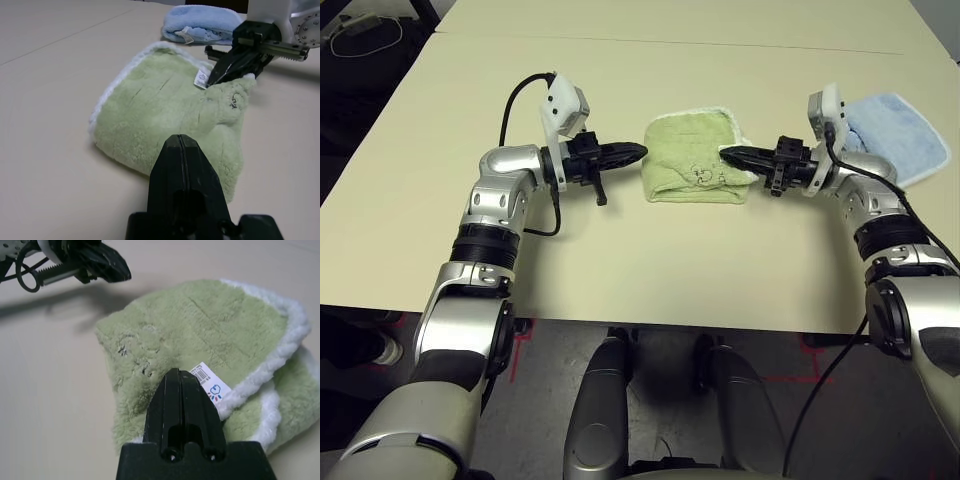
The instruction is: Fold the towel and set it aside.
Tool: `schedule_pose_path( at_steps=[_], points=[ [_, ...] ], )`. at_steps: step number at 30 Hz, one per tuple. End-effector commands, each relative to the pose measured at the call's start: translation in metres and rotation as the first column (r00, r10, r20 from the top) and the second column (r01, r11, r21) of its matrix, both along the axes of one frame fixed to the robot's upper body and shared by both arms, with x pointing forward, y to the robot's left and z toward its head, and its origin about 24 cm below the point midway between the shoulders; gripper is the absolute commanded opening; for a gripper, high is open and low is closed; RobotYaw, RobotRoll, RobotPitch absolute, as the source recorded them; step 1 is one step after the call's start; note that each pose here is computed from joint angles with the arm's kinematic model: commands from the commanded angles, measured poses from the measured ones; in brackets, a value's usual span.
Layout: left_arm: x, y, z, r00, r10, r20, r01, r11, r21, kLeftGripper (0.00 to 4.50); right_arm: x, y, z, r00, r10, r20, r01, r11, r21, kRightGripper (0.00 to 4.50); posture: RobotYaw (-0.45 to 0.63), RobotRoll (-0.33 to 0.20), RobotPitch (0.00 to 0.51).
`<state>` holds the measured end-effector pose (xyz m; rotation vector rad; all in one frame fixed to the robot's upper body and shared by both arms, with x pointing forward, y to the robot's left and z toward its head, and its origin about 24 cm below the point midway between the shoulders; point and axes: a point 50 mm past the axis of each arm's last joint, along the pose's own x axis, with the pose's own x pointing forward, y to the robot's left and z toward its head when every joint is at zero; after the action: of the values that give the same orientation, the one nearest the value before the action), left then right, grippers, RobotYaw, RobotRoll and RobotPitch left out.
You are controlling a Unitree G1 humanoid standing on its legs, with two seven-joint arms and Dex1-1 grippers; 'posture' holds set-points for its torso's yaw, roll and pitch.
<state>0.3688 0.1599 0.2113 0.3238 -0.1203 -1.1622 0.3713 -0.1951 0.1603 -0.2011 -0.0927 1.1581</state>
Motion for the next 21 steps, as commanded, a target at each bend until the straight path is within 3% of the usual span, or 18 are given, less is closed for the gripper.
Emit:
schedule_pose_path(
  at_steps=[1, 10, 15, 21],
  points=[
    [-0.003, -0.001, -0.002, 1.000, -0.018, -0.009, 0.018, 0.999, 0.034, 0.02, -0.007, -0.014, -0.021, 0.997, -0.037, -0.068, 0.036, 0.999, -0.011, 0.00, 0.12, 0.000, 0.255],
    [-0.004, -0.005, 0.004, 0.999, -0.037, -0.005, 0.037, 0.999, 0.018, 0.02, -0.002, -0.008, -0.017, 0.997, -0.058, -0.059, 0.060, 0.998, 0.024, 0.00, 0.12, 0.000, 0.253],
    [-0.002, -0.025, 0.014, 0.997, -0.080, 0.022, 0.080, 0.996, -0.029, 0.02, 0.000, -0.005, -0.009, 0.998, -0.053, -0.038, 0.054, 0.998, 0.041, 0.00, 0.12, 0.000, 0.251],
    [0.000, -0.062, 0.011, 0.988, -0.154, 0.021, 0.155, 0.986, -0.068, 0.02, 0.001, 0.000, -0.005, 0.999, -0.036, -0.027, 0.037, 0.998, 0.046, 0.00, 0.11, 0.000, 0.251]
  ],
)
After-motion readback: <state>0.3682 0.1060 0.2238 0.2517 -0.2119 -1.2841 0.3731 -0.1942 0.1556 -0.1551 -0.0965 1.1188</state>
